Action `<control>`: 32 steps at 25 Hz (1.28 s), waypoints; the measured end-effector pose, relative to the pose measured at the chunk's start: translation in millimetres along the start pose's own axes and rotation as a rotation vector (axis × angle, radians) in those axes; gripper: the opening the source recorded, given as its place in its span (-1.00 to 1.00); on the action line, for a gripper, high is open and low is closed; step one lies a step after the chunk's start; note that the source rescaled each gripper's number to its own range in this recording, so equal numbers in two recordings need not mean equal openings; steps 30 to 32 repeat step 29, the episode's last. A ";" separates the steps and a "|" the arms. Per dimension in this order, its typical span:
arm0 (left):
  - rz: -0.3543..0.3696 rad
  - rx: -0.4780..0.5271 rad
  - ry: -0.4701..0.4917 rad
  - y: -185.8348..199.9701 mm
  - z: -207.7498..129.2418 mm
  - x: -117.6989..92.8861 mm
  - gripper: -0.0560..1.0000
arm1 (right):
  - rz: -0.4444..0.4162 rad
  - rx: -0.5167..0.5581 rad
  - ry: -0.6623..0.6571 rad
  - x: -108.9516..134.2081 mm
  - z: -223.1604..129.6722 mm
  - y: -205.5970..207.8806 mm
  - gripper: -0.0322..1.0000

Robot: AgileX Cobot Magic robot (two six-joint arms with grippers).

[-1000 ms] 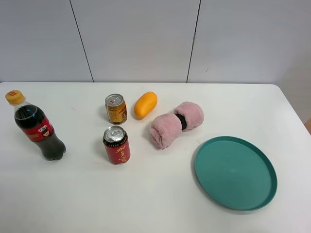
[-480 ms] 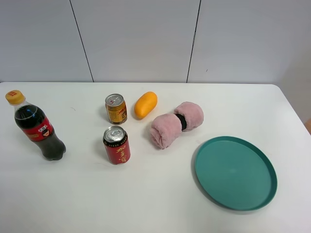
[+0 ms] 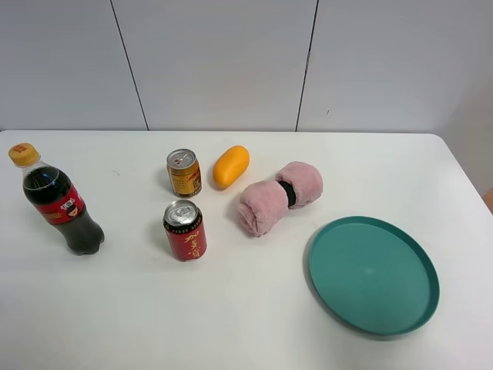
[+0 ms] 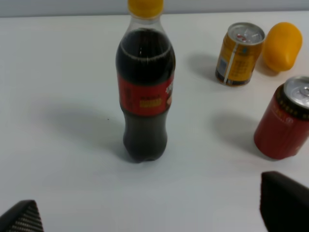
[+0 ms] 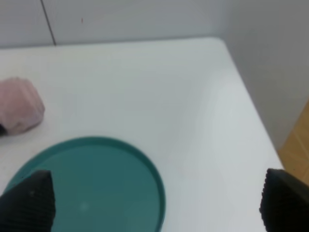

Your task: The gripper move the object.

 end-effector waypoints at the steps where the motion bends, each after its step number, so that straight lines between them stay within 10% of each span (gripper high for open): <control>1: 0.000 0.000 0.000 0.0 0.0 0.0 1.00 | 0.010 0.018 -0.003 1.7 -4.0 -4.1 0.57; 32: 0.000 0.000 0.000 0.0 0.0 0.0 1.00 | 0.088 0.085 0.007 8.3 -18.4 -15.6 0.57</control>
Point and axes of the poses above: a point on each arm's last joint axis where the gripper is mounted, y pointing back along that axis away from the gripper, x along the wrist's bending axis when the last joint is at zero, z = x × y, the point moved 2 cm from there along -y, pointing out along that axis toward the gripper, and after that the axes turned 14 degrees about y, right-handed, at the moved point
